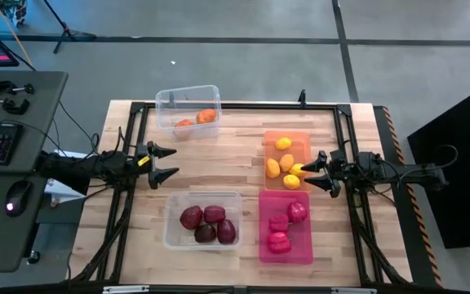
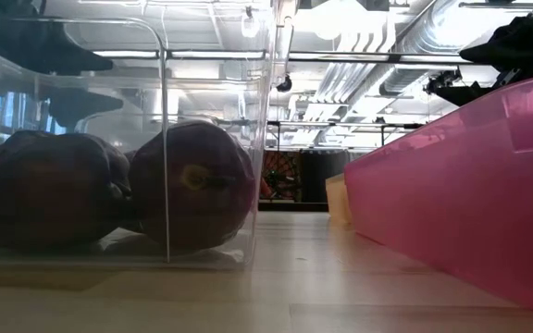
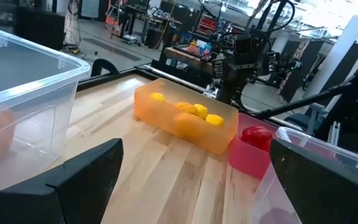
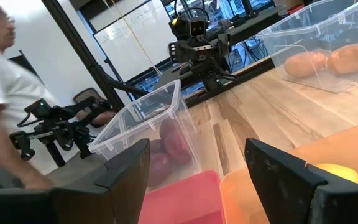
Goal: Sort produce into baskets
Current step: Return to Home Position
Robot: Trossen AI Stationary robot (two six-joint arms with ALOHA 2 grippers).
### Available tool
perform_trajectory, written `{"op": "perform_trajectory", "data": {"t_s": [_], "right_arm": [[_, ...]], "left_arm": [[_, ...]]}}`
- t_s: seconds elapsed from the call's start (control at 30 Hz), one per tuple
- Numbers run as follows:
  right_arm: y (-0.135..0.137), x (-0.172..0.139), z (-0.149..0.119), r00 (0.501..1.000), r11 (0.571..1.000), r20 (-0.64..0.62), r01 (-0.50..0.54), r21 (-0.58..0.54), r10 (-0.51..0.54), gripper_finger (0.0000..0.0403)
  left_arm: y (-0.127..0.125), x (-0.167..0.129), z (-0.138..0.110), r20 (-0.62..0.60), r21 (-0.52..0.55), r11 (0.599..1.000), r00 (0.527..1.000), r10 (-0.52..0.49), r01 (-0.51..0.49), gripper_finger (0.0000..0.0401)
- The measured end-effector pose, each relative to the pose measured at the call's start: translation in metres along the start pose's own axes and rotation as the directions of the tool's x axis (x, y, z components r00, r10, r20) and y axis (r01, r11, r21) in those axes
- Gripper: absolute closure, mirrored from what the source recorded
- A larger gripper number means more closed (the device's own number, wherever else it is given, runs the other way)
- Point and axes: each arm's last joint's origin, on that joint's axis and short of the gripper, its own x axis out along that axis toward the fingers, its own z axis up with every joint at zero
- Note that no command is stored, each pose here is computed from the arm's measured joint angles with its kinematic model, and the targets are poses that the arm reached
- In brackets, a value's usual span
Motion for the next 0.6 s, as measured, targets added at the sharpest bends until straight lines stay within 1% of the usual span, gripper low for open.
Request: {"op": "perform_trajectory", "data": {"t_s": [0.6], "right_arm": [[0.0, 0.0, 0.0, 1.0, 1.0, 0.0, 0.0, 0.0, 0.0, 0.0151]], "left_arm": [[0.0001, 0.0006, -0.0008, -0.01, 0.003, 1.0, 1.0, 0.004, -0.004, 0.0011]]}}
